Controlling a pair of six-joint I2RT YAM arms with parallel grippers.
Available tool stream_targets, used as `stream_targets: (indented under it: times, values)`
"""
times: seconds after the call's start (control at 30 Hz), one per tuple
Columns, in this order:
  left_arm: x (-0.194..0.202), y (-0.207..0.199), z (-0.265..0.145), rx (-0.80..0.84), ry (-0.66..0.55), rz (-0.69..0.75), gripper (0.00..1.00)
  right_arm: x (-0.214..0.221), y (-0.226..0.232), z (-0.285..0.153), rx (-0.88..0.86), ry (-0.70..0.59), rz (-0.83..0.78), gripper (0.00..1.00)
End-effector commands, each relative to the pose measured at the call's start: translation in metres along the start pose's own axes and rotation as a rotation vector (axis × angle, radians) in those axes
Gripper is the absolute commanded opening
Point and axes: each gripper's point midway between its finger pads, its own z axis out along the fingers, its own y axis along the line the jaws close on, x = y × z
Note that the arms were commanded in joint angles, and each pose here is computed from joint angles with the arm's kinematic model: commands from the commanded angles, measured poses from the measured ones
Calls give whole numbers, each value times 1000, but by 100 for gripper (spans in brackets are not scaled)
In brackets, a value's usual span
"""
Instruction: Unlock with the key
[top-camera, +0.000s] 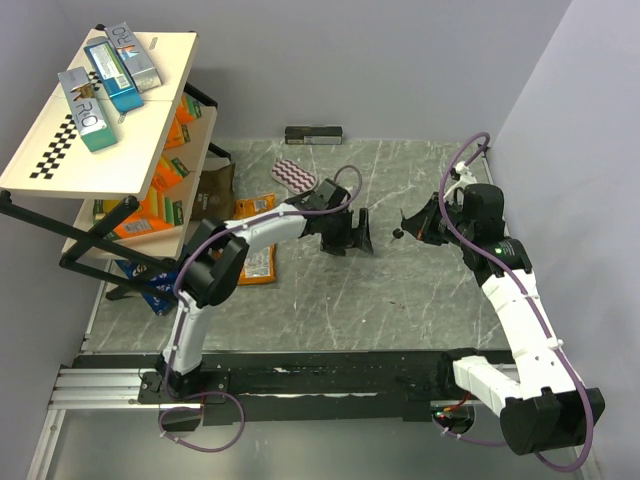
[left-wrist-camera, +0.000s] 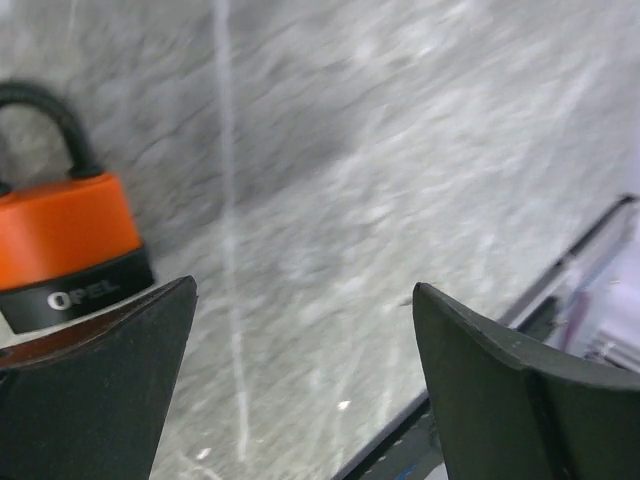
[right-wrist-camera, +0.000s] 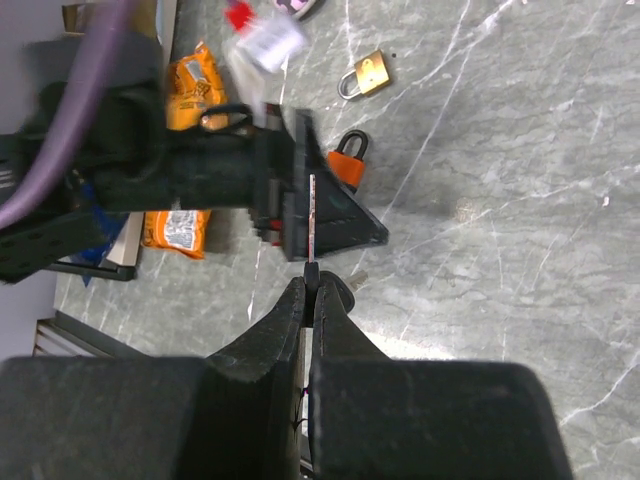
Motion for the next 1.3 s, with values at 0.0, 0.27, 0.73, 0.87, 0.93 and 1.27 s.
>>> stream_targets:
  times: [0.0,0.27,0.73,0.87,0.93,1.27]
  values:
    - [-72,-82,-83,236,-281,54,94,-11,3,-7,5,-54,-31,0]
    - [-106,-98,-157,231,-411,-92,92,-9,11,-5,-4,-49,-146,0]
    - [-66,-111,-160,303,-214,-297,81,-3,44,24,161,-12,-565,0]
    - [-63,-109,-156,297,-210,-312,81,-1,55,31,172,-12,-649,0]
    - [-61,-109,-154,299,-198,-320,81,-1,58,34,177,-17,-672,0]
    - [-57,-108,-144,309,-162,-330,63,0,75,36,175,-69,-766,0]
